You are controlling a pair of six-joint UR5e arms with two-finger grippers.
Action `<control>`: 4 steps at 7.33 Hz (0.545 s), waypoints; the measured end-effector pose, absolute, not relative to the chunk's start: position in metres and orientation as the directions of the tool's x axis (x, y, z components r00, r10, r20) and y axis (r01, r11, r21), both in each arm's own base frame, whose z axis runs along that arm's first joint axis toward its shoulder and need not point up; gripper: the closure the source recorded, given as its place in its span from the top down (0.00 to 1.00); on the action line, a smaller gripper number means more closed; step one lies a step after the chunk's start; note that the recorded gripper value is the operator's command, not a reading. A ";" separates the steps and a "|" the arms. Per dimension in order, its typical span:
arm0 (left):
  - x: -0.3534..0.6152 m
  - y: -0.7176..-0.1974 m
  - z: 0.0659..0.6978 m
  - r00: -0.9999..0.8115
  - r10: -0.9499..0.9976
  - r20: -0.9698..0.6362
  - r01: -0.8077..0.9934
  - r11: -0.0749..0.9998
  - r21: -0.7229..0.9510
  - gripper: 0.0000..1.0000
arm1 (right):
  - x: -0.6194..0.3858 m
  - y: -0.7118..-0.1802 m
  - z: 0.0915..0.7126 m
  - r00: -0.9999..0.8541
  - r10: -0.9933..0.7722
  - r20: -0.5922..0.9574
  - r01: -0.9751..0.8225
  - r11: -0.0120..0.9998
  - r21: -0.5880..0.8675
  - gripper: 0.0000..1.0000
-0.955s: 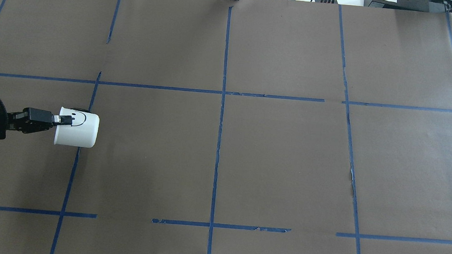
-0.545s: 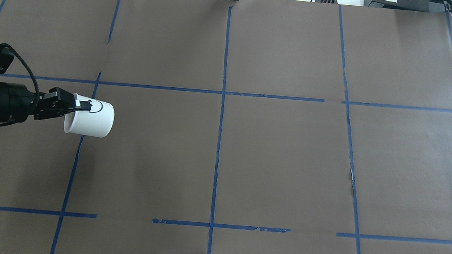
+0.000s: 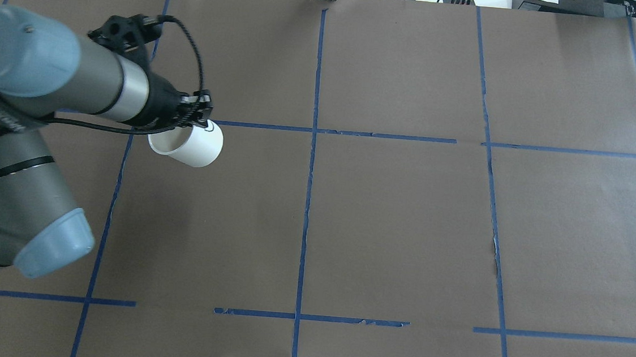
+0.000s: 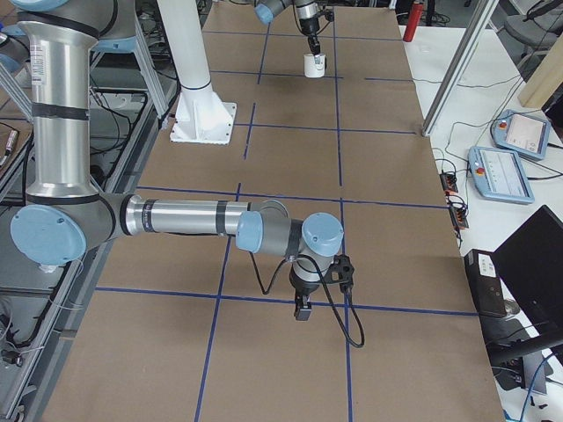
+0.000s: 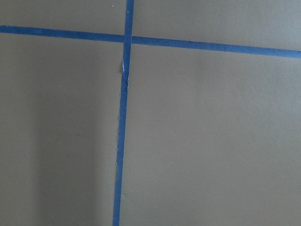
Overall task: Flip mug
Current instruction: 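Carry the upright mug with the left gripper toward the table center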
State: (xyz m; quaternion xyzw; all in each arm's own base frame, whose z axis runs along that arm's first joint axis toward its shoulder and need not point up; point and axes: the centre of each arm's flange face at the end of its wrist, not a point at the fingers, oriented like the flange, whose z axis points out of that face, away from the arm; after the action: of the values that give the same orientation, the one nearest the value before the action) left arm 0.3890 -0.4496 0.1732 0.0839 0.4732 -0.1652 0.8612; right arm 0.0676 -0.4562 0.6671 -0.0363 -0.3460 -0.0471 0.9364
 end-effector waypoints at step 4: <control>0.522 -0.434 0.111 0.718 -0.207 -0.665 0.315 0.948 0.045 0.00 | 0.068 -0.456 0.667 0.756 -0.063 0.651 0.113 0.993 -0.035 1.00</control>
State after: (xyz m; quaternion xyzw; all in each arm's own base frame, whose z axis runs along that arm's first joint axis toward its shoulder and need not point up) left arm 0.5216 -0.4344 0.1113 0.0777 0.3481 -0.1414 0.9235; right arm 0.0676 -0.4561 0.6671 -0.0363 -0.3460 -0.0470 0.9364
